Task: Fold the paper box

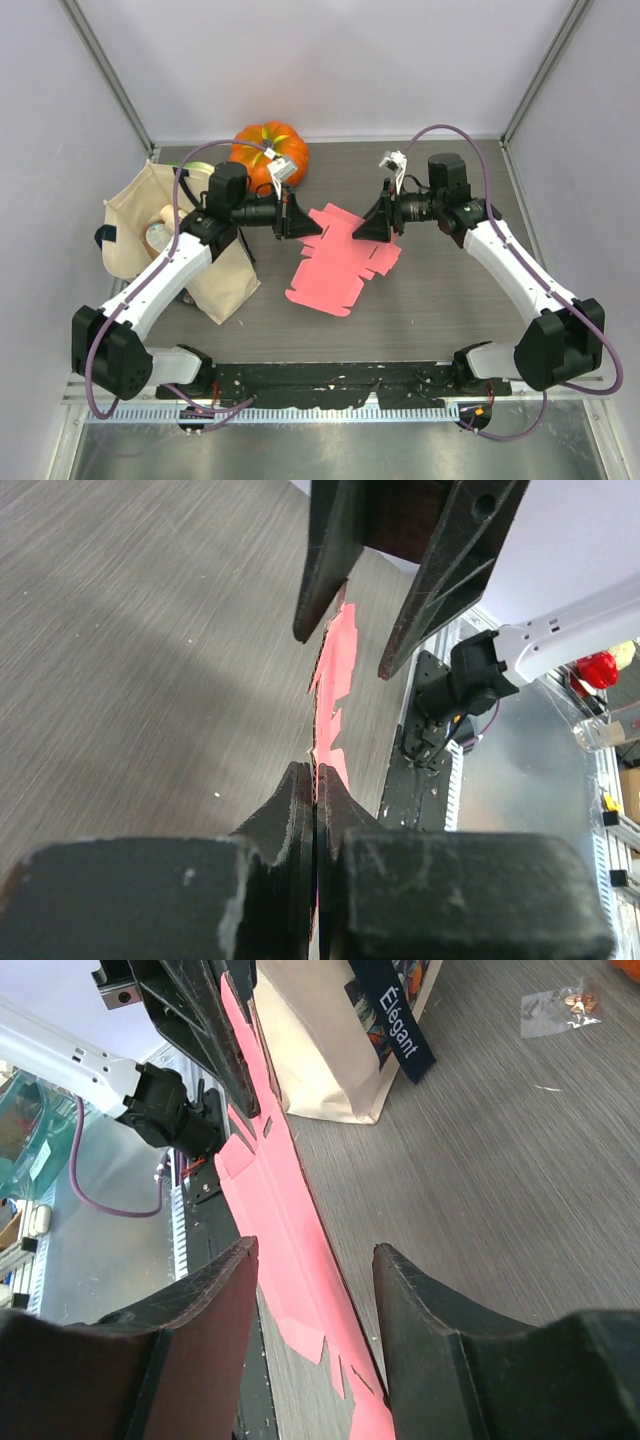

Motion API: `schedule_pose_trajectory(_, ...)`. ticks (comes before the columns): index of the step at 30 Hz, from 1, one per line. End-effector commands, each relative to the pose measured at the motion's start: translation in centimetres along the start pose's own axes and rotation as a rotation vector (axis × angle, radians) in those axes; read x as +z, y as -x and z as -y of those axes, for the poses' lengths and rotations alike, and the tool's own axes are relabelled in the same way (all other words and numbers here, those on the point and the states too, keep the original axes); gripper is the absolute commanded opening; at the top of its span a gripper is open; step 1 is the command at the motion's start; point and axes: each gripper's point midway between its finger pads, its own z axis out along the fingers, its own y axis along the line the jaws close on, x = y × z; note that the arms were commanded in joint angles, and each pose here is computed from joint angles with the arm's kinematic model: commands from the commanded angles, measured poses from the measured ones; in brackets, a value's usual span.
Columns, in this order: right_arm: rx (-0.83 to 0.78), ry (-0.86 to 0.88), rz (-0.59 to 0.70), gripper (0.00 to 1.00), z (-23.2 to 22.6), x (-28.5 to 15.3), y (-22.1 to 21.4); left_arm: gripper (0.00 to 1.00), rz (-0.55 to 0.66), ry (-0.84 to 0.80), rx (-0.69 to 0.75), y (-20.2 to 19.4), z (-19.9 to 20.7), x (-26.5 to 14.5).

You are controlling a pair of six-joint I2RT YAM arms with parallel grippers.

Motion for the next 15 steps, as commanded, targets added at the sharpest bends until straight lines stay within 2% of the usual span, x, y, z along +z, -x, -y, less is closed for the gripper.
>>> schedule_pose_trajectory(1,-0.068,0.053,0.040,0.55,-0.7,0.1,2.2,0.00,0.049,-0.090,0.071,1.8,2.4,-0.7)
schedule_pose_trajectory(7,-0.062,0.079,0.030,0.54,-0.3,0.6,2.4,0.00,0.033,-0.144,0.035,1.6,2.9,-0.4)
schedule_pose_trajectory(9,-0.070,0.092,0.036,0.49,-0.4,0.8,2.9,0.00,0.029,-0.152,0.025,1.6,2.9,-0.2)
schedule_pose_trajectory(10,-0.077,0.099,0.037,0.45,-0.3,1.0,3.0,0.00,0.029,-0.152,0.023,1.6,2.8,-0.2)
schedule_pose_trajectory(11,-0.085,0.114,0.038,0.31,-0.6,1.1,3.4,0.00,0.028,-0.143,0.026,1.6,2.6,-0.2)
schedule_pose_trajectory(12,-0.084,0.115,0.036,0.21,-0.6,1.3,3.4,0.00,0.027,-0.129,0.026,1.6,2.4,-0.2)
schedule_pose_trajectory(14,-0.053,0.086,0.033,0.01,-0.4,1.5,3.6,0.07,0.020,-0.065,0.029,1.7,1.4,-0.5)
schedule_pose_trajectory(15,-0.045,0.055,0.033,0.01,0.0,1.5,3.6,0.32,0.032,-0.031,0.047,2.1,1.3,-0.9)
